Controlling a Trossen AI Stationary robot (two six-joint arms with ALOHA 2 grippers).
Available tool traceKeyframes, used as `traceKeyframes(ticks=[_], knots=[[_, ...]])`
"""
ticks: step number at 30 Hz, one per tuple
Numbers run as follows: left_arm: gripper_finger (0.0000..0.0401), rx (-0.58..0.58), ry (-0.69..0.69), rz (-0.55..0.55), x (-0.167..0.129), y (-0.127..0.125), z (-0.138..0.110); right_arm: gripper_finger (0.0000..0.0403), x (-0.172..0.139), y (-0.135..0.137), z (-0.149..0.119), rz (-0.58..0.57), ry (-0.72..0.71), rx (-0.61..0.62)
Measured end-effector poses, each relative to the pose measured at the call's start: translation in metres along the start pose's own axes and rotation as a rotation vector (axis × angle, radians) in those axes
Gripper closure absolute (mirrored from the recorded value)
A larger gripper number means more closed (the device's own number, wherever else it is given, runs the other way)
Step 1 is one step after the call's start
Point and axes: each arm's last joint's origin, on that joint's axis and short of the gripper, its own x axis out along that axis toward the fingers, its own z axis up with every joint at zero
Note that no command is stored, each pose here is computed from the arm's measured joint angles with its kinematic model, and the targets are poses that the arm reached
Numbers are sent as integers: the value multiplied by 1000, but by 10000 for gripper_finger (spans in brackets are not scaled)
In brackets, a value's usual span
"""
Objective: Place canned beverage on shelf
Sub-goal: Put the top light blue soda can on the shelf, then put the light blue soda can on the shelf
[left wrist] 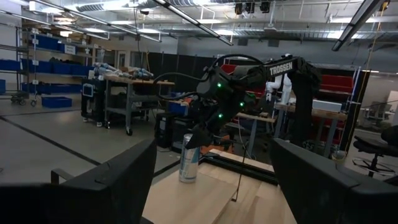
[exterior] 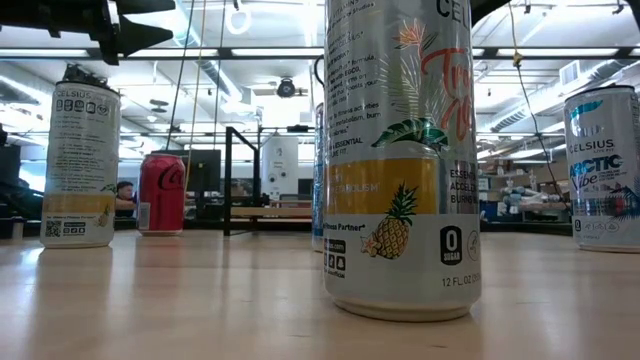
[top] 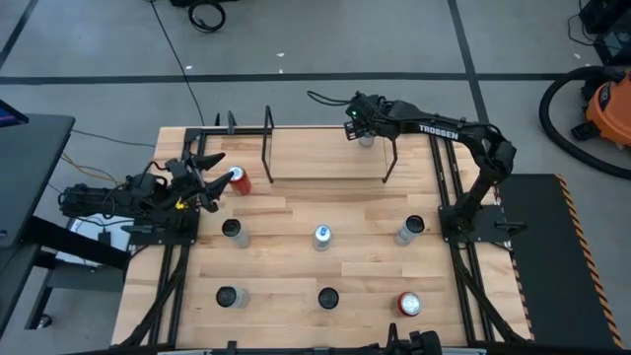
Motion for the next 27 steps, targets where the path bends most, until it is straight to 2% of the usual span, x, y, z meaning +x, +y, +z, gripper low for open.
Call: traceKeyframes(ticks=[8, 20, 27], knots=[[85, 1, 0, 0, 0, 0, 0, 97, 0, 0, 0, -1, 0, 0], [85, 2, 0, 0, 0, 0, 0, 97, -8, -5, 7, 13, -26, 5], [85, 2, 2, 0, 0, 0, 0, 97, -18, -13, 12, 97, -10, -56]])
